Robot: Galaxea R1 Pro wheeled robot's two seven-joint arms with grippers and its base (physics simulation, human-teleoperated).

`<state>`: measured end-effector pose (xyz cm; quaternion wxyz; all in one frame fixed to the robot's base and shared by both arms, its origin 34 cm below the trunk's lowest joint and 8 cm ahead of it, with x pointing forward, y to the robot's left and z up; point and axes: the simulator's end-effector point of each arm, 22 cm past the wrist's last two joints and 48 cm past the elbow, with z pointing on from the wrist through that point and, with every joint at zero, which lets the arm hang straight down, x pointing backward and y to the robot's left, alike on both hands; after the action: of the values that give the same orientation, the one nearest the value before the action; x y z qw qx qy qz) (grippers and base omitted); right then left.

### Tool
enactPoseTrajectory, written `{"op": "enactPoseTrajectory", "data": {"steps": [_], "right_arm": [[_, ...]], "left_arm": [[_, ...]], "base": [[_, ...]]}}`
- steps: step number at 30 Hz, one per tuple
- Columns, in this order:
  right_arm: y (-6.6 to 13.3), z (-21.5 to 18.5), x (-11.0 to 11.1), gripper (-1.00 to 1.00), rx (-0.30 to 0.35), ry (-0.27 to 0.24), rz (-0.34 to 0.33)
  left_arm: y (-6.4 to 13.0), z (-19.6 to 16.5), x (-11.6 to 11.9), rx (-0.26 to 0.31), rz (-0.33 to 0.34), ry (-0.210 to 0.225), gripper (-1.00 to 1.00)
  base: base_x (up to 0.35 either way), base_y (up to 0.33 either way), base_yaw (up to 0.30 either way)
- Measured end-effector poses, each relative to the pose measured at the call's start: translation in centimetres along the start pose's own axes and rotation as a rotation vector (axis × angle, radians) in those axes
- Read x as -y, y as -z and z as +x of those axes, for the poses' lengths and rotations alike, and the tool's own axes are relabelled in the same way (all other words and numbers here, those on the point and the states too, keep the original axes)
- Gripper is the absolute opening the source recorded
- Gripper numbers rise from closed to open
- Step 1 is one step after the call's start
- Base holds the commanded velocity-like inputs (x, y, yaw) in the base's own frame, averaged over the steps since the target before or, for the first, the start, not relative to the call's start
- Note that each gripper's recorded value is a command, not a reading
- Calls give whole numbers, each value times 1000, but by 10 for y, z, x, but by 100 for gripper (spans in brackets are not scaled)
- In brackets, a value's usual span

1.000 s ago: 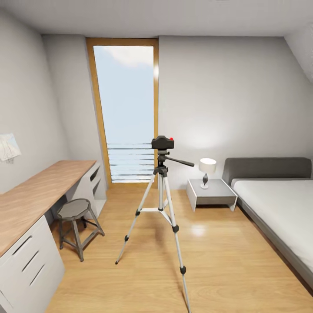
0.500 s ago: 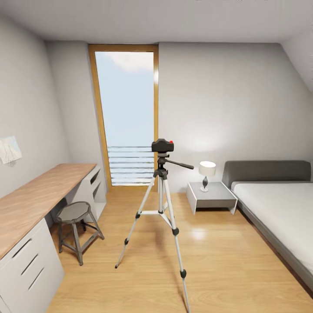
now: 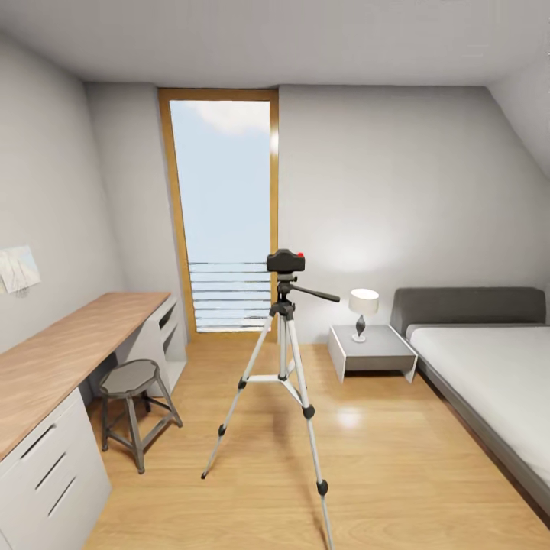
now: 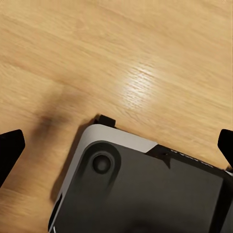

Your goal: Attach the digital camera to the camera tripod in the bedroom.

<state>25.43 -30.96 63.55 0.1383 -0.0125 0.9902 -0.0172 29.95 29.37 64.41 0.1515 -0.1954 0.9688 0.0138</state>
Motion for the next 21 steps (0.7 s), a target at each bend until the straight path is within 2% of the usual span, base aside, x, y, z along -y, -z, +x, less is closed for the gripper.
{"op": "enactPoseTrajectory", "data": {"steps": [21], "right_arm": [[1,-11,1,100,26,4,1]], "left_arm": [[2,-11,3,27,5,0,100]], "base": [[0,0,0]]}}
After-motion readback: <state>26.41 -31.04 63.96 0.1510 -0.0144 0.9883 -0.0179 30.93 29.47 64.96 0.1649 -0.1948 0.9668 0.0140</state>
